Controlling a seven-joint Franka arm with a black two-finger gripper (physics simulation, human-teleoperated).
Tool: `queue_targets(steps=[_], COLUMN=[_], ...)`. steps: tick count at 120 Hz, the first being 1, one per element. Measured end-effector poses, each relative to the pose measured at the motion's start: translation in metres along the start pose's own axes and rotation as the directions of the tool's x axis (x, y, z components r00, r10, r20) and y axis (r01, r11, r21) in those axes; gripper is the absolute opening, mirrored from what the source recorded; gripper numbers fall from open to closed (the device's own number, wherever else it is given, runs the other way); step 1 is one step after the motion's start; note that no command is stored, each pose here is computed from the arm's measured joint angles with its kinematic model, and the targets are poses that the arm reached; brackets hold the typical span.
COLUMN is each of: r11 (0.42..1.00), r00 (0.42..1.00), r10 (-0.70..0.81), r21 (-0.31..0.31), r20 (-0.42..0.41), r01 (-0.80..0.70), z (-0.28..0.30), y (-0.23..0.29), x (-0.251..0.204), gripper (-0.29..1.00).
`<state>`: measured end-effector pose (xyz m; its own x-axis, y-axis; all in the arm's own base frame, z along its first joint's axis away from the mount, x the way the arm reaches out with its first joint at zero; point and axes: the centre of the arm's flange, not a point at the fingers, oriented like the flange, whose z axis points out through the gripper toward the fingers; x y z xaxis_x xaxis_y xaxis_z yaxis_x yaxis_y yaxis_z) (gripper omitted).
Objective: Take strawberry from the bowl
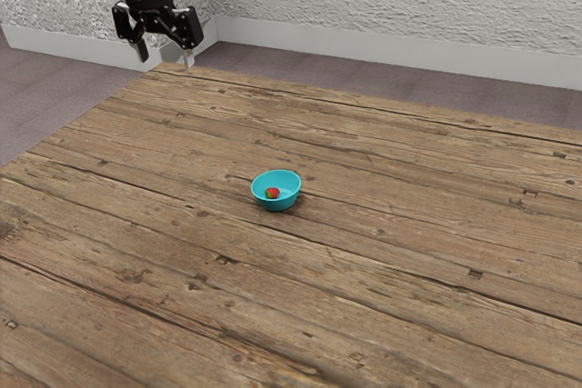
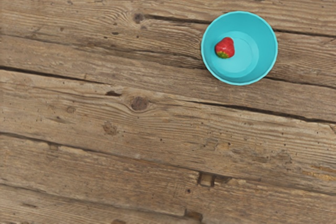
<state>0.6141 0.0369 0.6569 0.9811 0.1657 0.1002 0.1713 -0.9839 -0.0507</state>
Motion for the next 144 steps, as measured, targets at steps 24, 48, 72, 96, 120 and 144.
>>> queue_targets(steps=[24,48,72,96,120,144], r11=[1.0,0.998,0.99,0.988,0.994,1.0], r00=[1.0,0.997,0.991,0.989,0.995,0.999], r10=[-0.017,-0.062,-0.132,-0.148,-0.102,-0.012], r21=[-0.001,0.029,0.049,0.054,0.043,-0.005], r20=[-0.006,0.034,0.022,0.023,-0.017,-0.038], r01=[0.017,0.061,0.131,0.147,0.103,0.012], z=[-0.001,0.063,0.125,0.183,0.201,0.227], y=[0.002,-0.015,-0.054,-0.062,-0.047,-0.004], x=[0.001,0.033,0.065,0.084,0.102,0.123], gripper=[0.7,0.7,0.7,0.7,0.7,0.7])
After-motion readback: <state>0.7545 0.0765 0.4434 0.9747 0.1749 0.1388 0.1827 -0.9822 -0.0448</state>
